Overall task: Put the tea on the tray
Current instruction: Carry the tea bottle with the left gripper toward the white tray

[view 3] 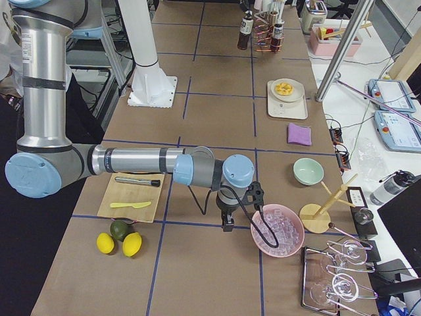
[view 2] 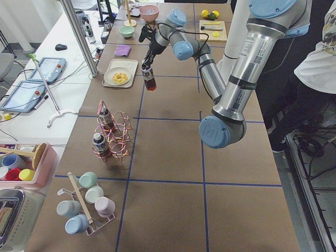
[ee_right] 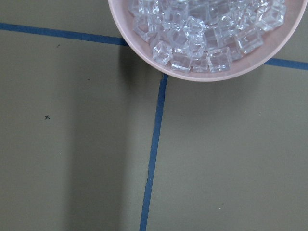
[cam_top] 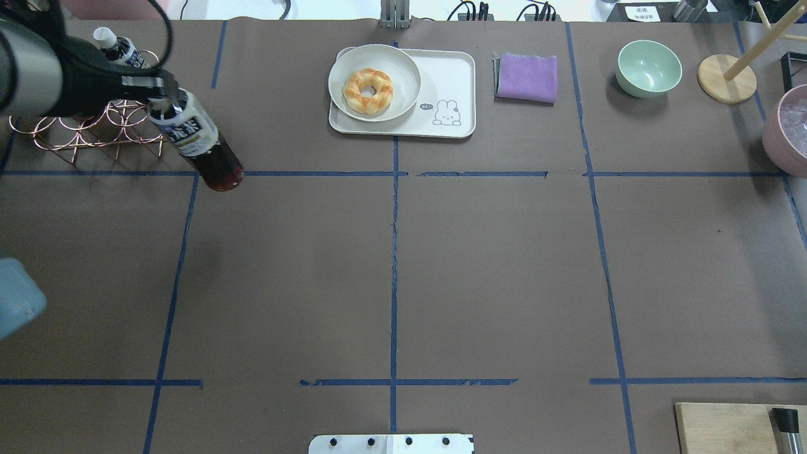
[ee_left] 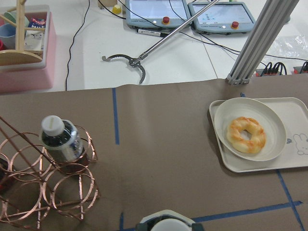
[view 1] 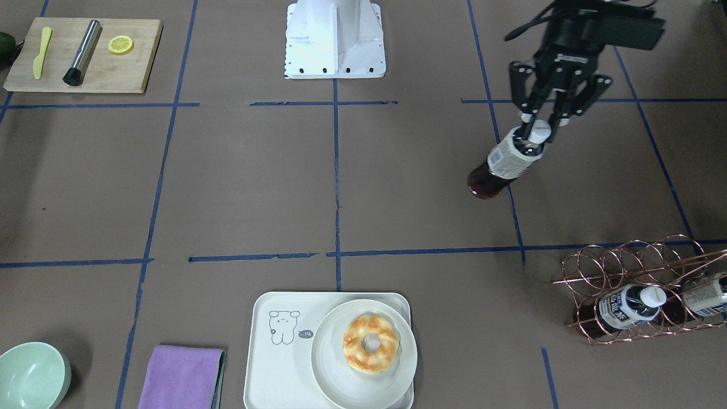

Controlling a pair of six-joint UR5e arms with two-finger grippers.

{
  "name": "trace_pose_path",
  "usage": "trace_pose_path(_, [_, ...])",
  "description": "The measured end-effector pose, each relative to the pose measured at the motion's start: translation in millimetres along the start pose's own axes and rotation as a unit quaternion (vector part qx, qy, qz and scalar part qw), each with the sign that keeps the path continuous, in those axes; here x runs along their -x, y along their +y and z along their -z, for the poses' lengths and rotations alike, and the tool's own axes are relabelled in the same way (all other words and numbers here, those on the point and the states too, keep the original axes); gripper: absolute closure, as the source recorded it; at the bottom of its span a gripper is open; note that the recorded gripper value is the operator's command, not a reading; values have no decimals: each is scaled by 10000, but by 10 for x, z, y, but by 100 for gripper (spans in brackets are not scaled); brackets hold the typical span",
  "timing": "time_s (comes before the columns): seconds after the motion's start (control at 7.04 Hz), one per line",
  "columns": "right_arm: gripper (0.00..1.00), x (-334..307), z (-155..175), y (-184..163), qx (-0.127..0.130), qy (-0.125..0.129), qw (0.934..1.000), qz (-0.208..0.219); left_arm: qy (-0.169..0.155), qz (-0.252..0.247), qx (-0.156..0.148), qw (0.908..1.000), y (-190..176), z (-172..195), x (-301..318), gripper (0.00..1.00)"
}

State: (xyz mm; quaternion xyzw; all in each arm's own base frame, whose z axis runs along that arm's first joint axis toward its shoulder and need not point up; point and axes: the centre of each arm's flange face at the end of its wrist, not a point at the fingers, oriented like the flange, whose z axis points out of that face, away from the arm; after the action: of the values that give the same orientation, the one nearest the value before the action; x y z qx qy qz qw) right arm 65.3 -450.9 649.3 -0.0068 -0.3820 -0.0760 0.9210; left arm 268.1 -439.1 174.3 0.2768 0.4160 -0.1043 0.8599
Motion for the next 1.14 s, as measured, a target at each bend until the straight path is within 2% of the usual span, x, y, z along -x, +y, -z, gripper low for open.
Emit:
trace_pose_path(0.43, [0, 3, 5, -7, -4, 6, 10000, 6, -277, 313, -176, 9990, 740, -434, -1211, 99])
trace_pose_path(0.85, [0, 5, 8, -8, -6, 7, 10000, 8, -531, 491, -396, 9966, 1017, -933, -2191, 98])
trace_pose_path(1.14, [0, 5, 8, -8, -7, 7, 10000, 8, -580, 481, -446, 9962, 1068, -1008, -2355, 88])
